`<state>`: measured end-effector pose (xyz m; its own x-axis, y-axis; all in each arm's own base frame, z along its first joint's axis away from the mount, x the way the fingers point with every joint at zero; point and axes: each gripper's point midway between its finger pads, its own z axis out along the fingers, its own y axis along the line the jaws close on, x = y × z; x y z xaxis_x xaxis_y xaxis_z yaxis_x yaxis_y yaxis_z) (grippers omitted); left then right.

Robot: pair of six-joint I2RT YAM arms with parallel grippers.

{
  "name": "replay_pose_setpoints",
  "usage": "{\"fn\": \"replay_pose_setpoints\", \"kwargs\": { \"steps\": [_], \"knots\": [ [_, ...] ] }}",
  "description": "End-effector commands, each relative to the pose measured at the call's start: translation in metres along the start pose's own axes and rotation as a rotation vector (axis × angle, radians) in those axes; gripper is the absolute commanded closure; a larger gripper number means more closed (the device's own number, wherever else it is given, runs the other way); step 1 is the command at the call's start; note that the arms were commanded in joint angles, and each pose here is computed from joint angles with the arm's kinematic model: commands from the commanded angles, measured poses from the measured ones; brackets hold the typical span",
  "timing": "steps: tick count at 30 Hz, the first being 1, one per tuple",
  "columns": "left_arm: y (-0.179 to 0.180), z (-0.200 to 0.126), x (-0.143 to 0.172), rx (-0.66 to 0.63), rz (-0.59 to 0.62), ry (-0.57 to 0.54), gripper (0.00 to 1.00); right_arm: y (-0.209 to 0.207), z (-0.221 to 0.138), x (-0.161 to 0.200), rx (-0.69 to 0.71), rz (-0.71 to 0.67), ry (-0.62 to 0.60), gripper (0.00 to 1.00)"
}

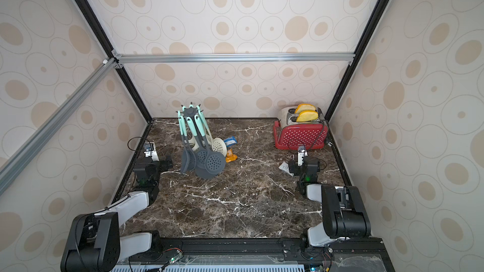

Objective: Hang the skimmer on the kitchen utensil rack
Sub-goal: Reset both arms

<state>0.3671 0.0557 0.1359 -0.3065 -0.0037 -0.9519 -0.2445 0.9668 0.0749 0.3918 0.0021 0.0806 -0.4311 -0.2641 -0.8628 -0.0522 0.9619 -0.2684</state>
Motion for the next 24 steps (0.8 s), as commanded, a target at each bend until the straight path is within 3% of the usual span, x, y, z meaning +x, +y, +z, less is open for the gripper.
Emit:
{"fn": "replay_pose_setpoints", "kwargs": {
  "steps": [1, 7, 9, 10, 24],
  "knots": [
    [-0.005, 0.009, 0.004, 0.026, -0.027, -0.027, 0.01, -0.003, 0.0, -0.005, 0.011, 0.01, -0.039, 0.01],
    [-0.015, 0.032, 0.023, 0.051, -0.008, -0.036, 0.01, -0.004, 0.001, -0.004, 0.016, 0.009, -0.037, 0.01],
    [-0.019, 0.04, 0.028, 0.064, 0.023, 0.068, 0.01, -0.006, 0.002, -0.003, 0.031, 0.02, -0.028, 0.01],
    [-0.02, 0.041, 0.028, 0.054, 0.036, 0.062, 0.01, -0.008, 0.004, -0.003, 0.039, 0.029, -0.02, 0.01],
    [-0.022, 0.038, 0.027, 0.035, 0.055, 0.06, 0.01, -0.011, 0.005, -0.002, 0.03, 0.045, -0.012, 0.0]
  ]
}}
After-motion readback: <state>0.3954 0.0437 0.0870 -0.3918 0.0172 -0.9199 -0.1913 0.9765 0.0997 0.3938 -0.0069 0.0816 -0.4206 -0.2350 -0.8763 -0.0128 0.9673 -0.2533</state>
